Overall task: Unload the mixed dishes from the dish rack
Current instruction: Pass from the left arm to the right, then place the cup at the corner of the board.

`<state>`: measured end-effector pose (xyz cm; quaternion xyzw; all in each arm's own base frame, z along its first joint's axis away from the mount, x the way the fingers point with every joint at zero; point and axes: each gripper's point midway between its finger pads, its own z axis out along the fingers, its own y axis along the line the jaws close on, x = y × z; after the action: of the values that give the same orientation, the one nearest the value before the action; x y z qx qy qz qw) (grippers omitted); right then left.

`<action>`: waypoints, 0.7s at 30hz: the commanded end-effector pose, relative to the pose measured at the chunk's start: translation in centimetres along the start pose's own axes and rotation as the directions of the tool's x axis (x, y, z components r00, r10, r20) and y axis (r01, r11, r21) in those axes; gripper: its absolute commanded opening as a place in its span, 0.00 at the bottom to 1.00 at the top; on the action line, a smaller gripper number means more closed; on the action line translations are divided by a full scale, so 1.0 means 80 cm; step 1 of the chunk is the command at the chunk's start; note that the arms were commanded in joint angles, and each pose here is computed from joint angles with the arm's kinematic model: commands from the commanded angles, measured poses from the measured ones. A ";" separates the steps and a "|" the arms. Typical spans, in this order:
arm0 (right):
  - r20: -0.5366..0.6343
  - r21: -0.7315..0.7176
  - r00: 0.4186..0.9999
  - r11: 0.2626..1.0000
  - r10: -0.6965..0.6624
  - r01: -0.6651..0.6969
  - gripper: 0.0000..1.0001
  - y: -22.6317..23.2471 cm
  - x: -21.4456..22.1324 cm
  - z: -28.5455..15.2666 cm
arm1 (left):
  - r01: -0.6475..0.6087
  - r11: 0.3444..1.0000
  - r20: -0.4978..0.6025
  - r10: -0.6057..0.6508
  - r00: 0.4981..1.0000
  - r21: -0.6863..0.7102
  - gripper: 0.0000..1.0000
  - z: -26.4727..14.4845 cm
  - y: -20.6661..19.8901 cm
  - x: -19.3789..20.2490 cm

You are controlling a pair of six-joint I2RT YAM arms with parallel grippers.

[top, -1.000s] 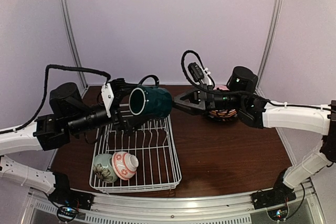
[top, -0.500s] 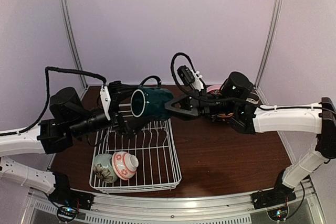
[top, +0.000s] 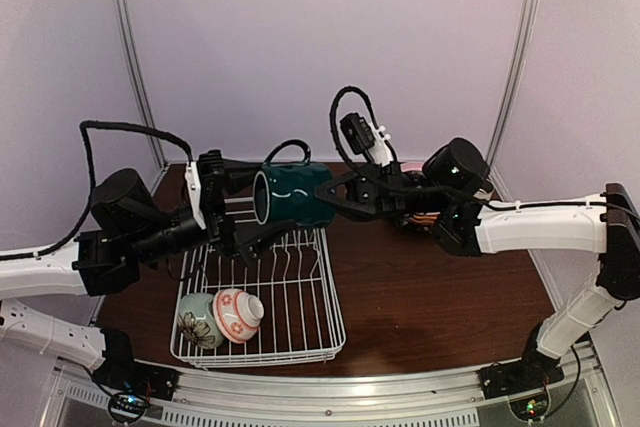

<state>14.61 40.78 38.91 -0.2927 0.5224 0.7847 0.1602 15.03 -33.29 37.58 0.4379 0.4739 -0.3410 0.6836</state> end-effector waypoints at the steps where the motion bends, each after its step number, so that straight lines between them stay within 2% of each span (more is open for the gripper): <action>1: -0.003 -0.012 1.000 1.000 -0.001 0.001 0.00 0.015 -0.007 0.007 | -0.051 0.994 0.065 0.057 0.996 -0.102 0.88 -0.012 0.025 -0.023; 4: -0.002 0.023 1.000 1.000 -0.002 0.002 0.00 0.010 -0.012 0.005 | -0.041 0.990 0.058 0.049 0.997 -0.131 0.97 -0.018 0.030 -0.019; 7: 0.010 0.062 1.000 0.998 -0.025 0.025 0.00 0.010 -0.022 -0.004 | -0.024 0.982 0.040 0.032 0.999 -0.190 0.97 -0.025 0.042 -0.016; 12: 0.015 0.320 0.995 0.944 -0.094 0.084 0.00 -0.025 -0.047 -0.051 | -0.005 0.969 -0.014 0.002 1.000 -0.247 0.97 -0.033 0.054 -0.004; 17: -0.038 0.612 0.989 0.779 -0.144 0.137 0.00 -0.065 -0.055 -0.130 | 0.002 0.961 -0.054 -0.017 0.998 -0.277 0.97 -0.034 0.062 0.005; 18: -0.059 0.671 0.985 0.724 -0.161 0.158 0.00 -0.072 -0.055 -0.153 | 0.002 0.960 -0.057 -0.018 0.998 -0.280 0.97 -0.035 0.063 0.006; 21: -0.097 0.853 0.987 0.502 -0.125 0.147 0.00 -0.103 -0.052 -0.230 | 0.000 0.956 -0.067 -0.021 0.998 -0.294 0.97 -0.033 0.066 0.010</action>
<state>25.49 33.08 34.13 -0.2207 0.7357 0.5677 0.2963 18.08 -29.42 37.22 0.3616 0.5339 -0.2681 0.7158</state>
